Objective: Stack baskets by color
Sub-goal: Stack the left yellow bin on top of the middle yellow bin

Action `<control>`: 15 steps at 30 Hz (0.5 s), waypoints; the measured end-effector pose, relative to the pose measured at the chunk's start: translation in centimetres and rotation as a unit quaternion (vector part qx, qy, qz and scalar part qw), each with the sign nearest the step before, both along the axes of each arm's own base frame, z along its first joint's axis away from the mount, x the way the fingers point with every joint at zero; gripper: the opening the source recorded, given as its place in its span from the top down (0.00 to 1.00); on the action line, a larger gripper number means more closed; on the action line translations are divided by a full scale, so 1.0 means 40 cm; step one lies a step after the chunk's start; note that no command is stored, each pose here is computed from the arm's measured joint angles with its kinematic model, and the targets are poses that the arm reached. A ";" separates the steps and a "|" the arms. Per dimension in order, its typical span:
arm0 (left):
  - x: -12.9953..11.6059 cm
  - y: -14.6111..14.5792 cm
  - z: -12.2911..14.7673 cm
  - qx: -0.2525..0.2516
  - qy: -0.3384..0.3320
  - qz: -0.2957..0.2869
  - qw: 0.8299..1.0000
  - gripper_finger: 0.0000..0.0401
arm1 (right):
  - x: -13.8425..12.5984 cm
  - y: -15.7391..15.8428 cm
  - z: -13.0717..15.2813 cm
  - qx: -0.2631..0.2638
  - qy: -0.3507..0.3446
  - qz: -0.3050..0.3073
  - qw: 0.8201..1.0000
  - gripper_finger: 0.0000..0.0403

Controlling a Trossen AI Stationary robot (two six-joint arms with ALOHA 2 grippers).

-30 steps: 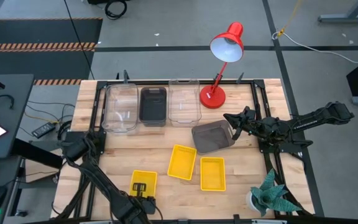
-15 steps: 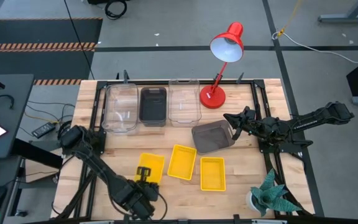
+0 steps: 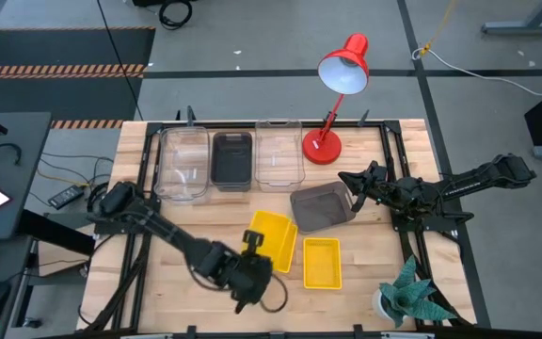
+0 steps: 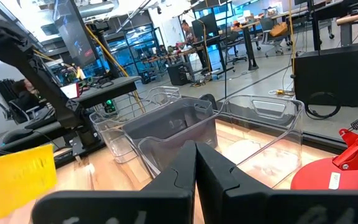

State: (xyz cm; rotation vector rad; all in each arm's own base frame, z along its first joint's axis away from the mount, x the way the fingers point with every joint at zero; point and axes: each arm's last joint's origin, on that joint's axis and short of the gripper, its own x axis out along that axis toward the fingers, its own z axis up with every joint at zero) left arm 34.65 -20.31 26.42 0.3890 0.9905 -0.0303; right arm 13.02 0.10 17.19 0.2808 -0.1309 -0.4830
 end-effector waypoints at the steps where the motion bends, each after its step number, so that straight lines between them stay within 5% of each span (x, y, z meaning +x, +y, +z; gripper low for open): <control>1: 0.010 0.009 0.001 -0.009 -0.001 -0.002 1.000 0.99 | 0.000 0.000 0.000 0.000 0.000 0.000 1.000 0.97; 15: 0.084 0.037 -0.093 -0.067 0.040 0.013 0.997 0.99 | 0.000 0.000 0.000 0.000 -0.001 0.000 1.000 0.97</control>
